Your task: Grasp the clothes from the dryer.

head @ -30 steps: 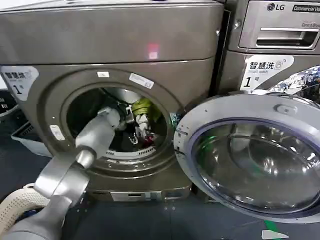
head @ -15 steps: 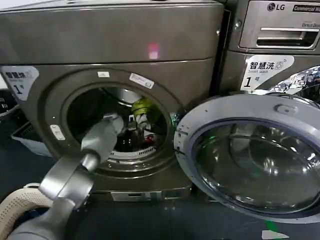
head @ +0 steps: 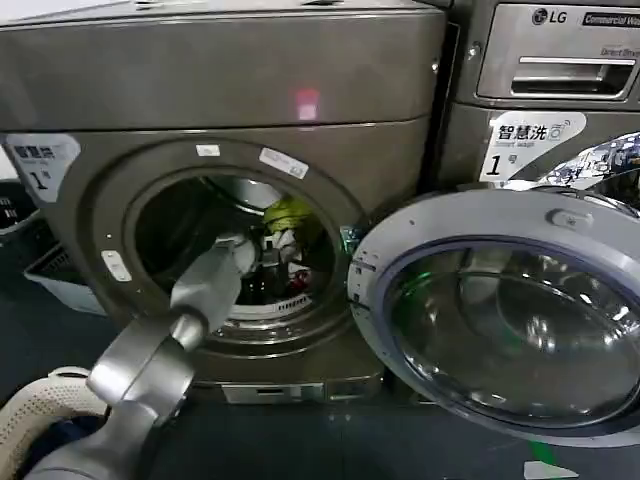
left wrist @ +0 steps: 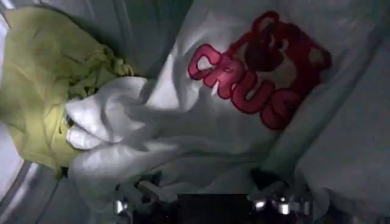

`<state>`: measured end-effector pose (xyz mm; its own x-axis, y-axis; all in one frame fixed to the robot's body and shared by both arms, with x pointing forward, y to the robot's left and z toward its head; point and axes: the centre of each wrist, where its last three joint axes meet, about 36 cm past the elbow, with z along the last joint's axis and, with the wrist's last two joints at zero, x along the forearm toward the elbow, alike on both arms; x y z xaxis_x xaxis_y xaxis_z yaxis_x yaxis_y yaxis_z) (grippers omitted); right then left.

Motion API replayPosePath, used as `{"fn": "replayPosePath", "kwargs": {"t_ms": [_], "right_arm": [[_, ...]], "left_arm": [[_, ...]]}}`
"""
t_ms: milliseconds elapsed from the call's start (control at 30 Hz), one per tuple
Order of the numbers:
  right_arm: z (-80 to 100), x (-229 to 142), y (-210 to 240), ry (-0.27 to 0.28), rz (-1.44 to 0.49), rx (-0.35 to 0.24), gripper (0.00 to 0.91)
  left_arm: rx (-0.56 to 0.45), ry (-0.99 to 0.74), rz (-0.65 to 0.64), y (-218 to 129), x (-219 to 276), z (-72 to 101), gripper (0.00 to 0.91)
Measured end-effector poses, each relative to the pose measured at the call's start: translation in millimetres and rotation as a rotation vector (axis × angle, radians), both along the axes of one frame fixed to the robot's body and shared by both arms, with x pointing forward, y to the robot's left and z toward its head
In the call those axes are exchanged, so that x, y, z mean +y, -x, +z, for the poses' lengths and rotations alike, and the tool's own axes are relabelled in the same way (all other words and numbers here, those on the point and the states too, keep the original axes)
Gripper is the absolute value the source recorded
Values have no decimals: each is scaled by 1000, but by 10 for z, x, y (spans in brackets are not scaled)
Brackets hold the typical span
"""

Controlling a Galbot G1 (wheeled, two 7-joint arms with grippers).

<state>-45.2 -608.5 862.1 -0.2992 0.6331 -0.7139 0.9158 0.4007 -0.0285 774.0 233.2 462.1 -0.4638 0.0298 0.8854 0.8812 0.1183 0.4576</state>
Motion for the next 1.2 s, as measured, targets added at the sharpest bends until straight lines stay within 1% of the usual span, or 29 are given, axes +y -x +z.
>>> {"fn": "replayPosePath", "kwargs": {"t_ms": [67,100,133,167,200,233,267,567,733,900,1033,1200], "right_arm": [[-3,-1,4,0,-1,-1,907],[-7,-1,6,0,-1,-1,907],[-12,-3,8,-1,-2,-1,907],[-19,-3,13,-2,-3,-1,907],[-23,-4,16,-2,-3,-1,907],[-29,-4,21,-3,-4,-1,907],[-35,-4,26,-3,-5,-2,907],[-61,-7,48,-5,-10,-6,907],[-66,-10,20,-4,-6,-7,907],[-77,-15,-24,-2,3,-9,907],[-87,-35,-66,-3,8,-13,907],[-96,-57,-125,0,13,-12,907]], "left_arm": [[4,-5,7,15,-3,-43,907],[5,-6,11,20,-4,-58,785],[7,-6,14,25,-5,-70,432],[8,-5,17,28,-4,-79,137],[8,-3,21,29,-3,-81,125],[8,-3,25,31,4,-84,34],[7,-2,27,31,9,-84,0],[10,42,47,62,15,-159,0],[-18,128,101,91,66,-207,0],[-98,293,181,110,138,-192,0],[-205,444,236,120,145,-138,0],[-332,630,306,163,67,-113,0]]}}
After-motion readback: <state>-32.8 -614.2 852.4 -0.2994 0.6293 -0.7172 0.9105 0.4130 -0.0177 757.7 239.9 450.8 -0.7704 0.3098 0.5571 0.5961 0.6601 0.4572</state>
